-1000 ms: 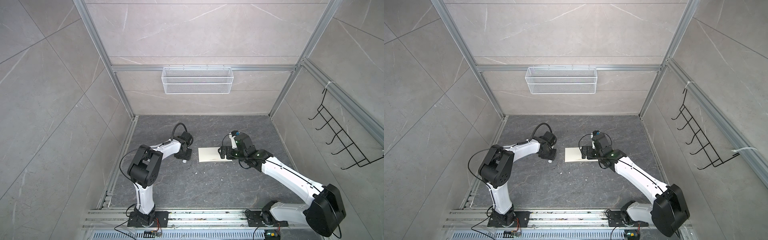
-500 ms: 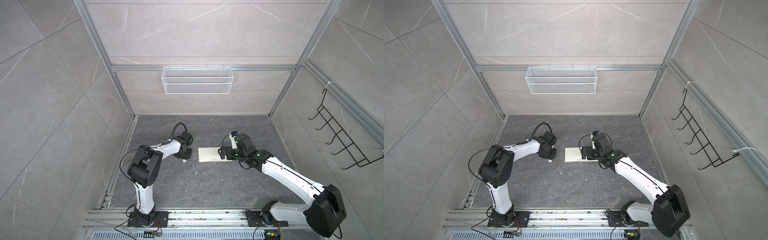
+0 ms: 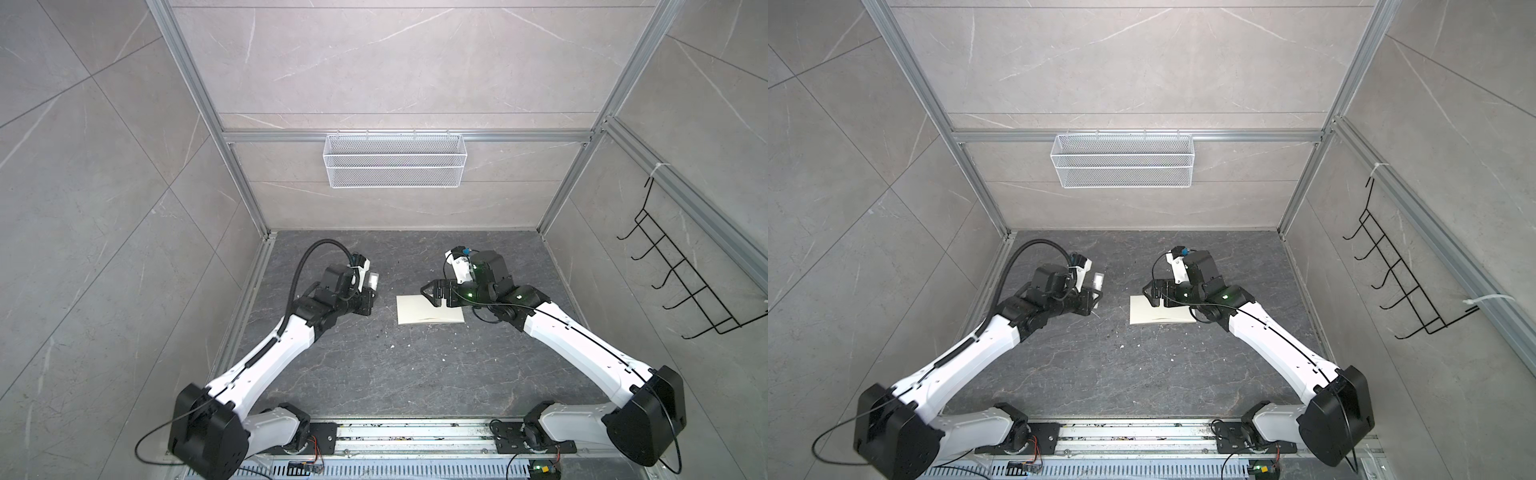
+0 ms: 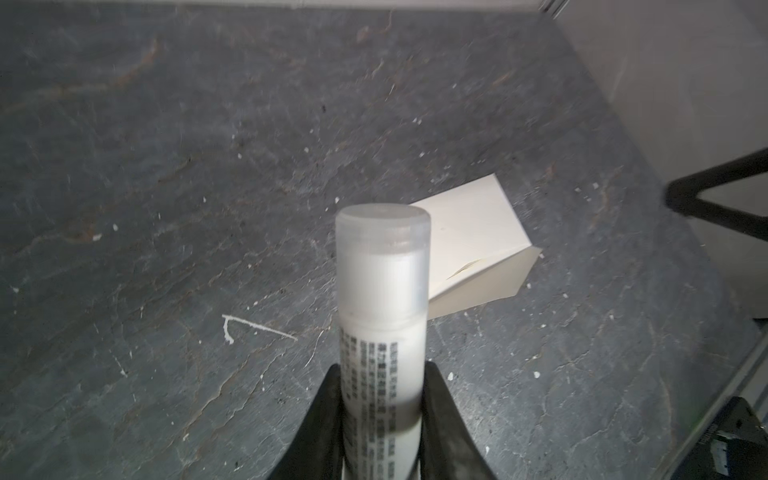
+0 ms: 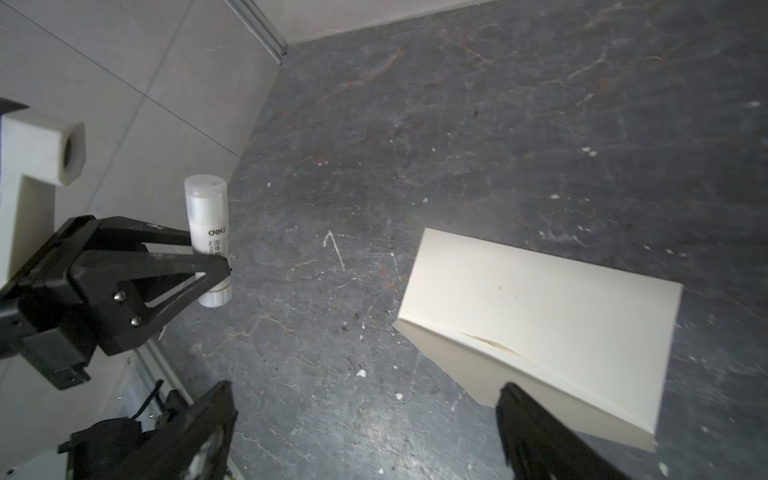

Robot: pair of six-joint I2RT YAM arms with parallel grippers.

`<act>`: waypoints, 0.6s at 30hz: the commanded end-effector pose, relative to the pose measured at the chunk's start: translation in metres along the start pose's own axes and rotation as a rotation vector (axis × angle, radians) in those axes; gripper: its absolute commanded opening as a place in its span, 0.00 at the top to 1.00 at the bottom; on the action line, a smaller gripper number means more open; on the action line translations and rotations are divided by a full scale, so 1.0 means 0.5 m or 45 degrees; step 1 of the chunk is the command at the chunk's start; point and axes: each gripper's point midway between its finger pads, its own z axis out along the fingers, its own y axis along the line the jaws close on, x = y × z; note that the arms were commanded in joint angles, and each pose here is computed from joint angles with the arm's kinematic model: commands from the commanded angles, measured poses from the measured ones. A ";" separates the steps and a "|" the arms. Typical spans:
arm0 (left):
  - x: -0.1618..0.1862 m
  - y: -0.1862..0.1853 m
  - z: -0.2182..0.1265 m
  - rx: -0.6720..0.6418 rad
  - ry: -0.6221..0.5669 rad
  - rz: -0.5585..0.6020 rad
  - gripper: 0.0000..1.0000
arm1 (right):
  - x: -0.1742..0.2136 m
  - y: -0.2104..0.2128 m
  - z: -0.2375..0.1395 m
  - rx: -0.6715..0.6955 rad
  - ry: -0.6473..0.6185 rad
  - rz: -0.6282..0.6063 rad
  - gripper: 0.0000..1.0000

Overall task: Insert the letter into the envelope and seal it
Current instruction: 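Lift the glue stick with the left gripper toward the right gripper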

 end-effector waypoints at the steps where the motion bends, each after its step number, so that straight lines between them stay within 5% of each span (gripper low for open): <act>1: -0.021 -0.038 -0.031 0.127 -0.100 0.097 1.00 | -0.025 0.060 -0.004 -0.148 0.025 -0.009 0.01; 18: -0.010 -0.088 -0.071 0.177 -0.261 0.406 1.00 | -0.022 0.168 -0.001 -0.208 0.152 -0.195 0.01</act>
